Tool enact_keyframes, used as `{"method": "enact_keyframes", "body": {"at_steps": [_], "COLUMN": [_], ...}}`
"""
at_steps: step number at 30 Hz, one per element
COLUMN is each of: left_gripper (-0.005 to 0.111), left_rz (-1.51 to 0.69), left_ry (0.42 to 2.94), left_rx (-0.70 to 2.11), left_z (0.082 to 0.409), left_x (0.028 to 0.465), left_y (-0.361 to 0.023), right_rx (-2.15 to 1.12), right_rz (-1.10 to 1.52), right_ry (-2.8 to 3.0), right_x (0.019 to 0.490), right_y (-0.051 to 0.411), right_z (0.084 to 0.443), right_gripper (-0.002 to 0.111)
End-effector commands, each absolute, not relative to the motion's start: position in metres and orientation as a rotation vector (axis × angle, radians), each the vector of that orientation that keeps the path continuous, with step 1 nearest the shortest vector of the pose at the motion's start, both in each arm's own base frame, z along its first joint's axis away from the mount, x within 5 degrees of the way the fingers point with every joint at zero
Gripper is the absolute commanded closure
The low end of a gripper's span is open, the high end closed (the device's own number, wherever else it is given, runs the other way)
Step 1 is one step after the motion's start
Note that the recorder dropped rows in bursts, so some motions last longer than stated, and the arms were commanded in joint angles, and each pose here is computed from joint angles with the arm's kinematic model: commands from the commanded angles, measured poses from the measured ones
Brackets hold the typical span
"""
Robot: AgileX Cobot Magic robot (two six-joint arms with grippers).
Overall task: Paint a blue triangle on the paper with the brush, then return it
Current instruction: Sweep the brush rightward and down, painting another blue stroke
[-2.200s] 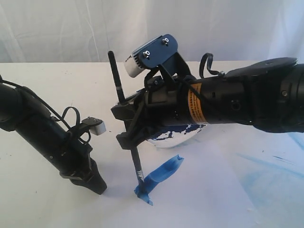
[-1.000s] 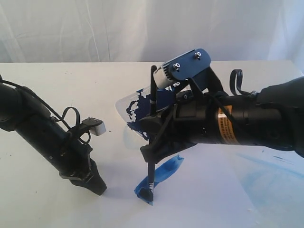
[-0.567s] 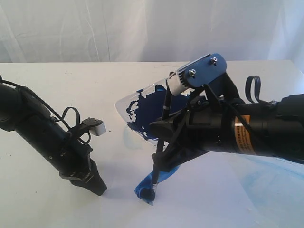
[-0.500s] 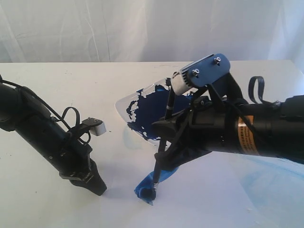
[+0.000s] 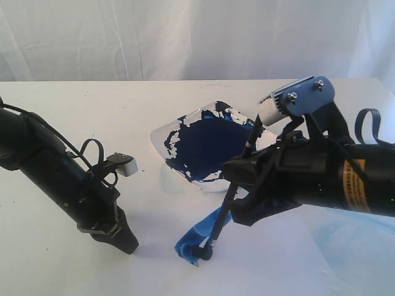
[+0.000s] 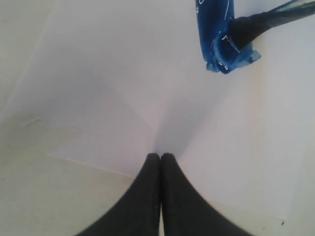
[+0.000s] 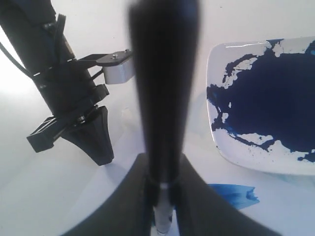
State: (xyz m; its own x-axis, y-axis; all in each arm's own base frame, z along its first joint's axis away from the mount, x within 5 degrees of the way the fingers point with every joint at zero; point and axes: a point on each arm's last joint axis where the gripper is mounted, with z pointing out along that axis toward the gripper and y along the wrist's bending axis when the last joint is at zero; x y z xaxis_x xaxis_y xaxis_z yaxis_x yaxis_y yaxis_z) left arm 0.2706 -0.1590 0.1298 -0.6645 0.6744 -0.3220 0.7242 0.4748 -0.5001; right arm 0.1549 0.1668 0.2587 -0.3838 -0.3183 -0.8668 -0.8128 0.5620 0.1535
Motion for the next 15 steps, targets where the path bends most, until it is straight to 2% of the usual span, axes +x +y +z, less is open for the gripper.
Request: {"method": "enact_keyframes", "body": {"at_steps": [1,15], "left_gripper": [0.107,0.107], "left_rz": [-0.989,-0.994], "left_ry": [2.635,2.636], "left_rx": [1.252,1.254], "left_z": [0.130,0.131], "left_x": [0.268,0.268], "left_y": [-0.161,-0.161], "right_rx": [-0.898,-0.866], "right_rz": [0.728,0.731], "right_ry": [1.932,1.971], "right_x": [0.151,0.143], "right_y": [0.161,0.153], "right_z": [0.262,0.252], "right_gripper": [0.108,0.108]}}
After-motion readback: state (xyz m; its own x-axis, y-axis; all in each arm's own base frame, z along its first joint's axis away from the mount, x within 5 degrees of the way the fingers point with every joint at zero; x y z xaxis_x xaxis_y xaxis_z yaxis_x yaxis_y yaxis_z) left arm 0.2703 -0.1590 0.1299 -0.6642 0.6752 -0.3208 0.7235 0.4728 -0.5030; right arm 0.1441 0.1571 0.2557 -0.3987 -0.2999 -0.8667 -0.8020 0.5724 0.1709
